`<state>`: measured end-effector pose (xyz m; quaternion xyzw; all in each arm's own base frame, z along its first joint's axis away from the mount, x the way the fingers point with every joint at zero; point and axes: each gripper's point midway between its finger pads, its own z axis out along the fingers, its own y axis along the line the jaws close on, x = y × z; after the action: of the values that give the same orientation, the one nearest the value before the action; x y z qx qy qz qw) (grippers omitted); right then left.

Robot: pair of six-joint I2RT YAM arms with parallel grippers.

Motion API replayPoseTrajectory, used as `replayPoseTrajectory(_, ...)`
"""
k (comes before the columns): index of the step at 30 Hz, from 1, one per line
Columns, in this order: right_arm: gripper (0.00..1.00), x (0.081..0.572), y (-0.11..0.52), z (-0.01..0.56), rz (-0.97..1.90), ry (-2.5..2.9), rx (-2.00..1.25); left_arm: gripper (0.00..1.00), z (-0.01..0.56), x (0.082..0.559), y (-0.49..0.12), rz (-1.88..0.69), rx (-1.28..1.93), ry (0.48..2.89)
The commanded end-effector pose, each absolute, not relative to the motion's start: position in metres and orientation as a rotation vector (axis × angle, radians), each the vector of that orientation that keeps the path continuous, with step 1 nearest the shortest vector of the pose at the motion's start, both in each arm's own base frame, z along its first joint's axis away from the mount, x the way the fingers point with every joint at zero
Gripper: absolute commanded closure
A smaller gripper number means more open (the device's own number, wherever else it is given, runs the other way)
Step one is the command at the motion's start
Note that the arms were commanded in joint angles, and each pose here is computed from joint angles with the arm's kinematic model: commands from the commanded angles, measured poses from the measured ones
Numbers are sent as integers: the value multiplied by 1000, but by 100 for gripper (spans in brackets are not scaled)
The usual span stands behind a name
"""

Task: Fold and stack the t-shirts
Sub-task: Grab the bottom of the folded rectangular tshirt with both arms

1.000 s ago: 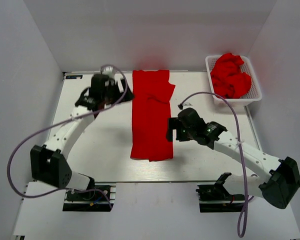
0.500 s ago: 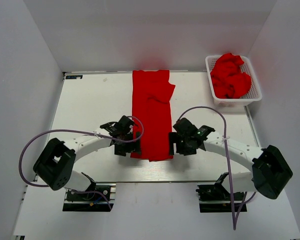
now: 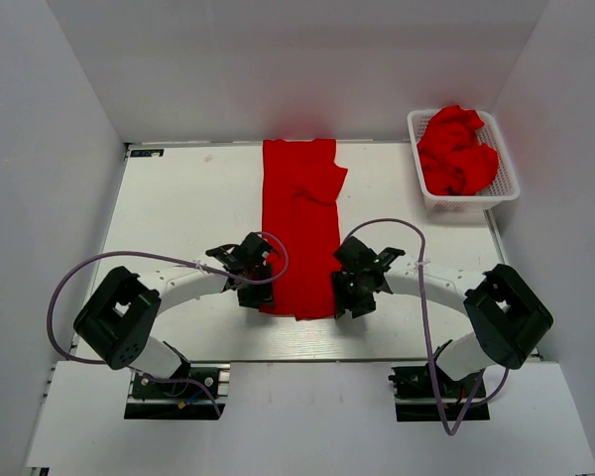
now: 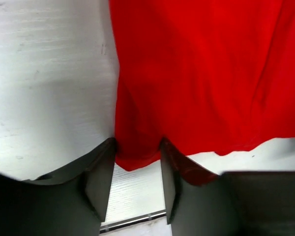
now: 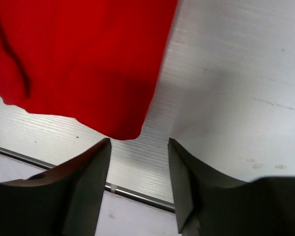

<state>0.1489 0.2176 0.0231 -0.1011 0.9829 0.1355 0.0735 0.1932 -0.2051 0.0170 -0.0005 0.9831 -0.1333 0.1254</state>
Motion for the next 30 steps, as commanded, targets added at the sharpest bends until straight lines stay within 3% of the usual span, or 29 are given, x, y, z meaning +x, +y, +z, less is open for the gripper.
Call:
replayPoseTrajectory(1,47,163,237,35,496,2890,-351,54,4,188,-205,-377,15,2878)
replayPoseTrajectory(7,58,164,244,31,526,2885,-388,80,4,186,-206,-398,31,2868)
replayPoseTrajectory(8,67,168,247,32,546,2862,-405,87,4,186,-206,-407,32,2859)
replayPoseTrajectory(9,71,168,249,32,559,2855,-425,100,4,186,-206,-408,32,2859)
replayPoseTrajectory(10,75,164,252,31,591,2864,-446,100,4,186,-206,-408,32,2859)
replayPoseTrajectory(11,86,165,254,31,602,2859,-459,100,4,185,-207,-418,34,2863)
replayPoseTrajectory(14,100,165,254,34,617,2837,-480,100,17,189,-212,-461,38,2832)
replayPoseTrajectory(21,100,178,253,62,644,2692,-428,100,49,191,-224,-568,57,2790)
replayPoseTrajectory(30,100,215,260,74,566,2654,-363,100,65,231,-243,-572,6,2788)
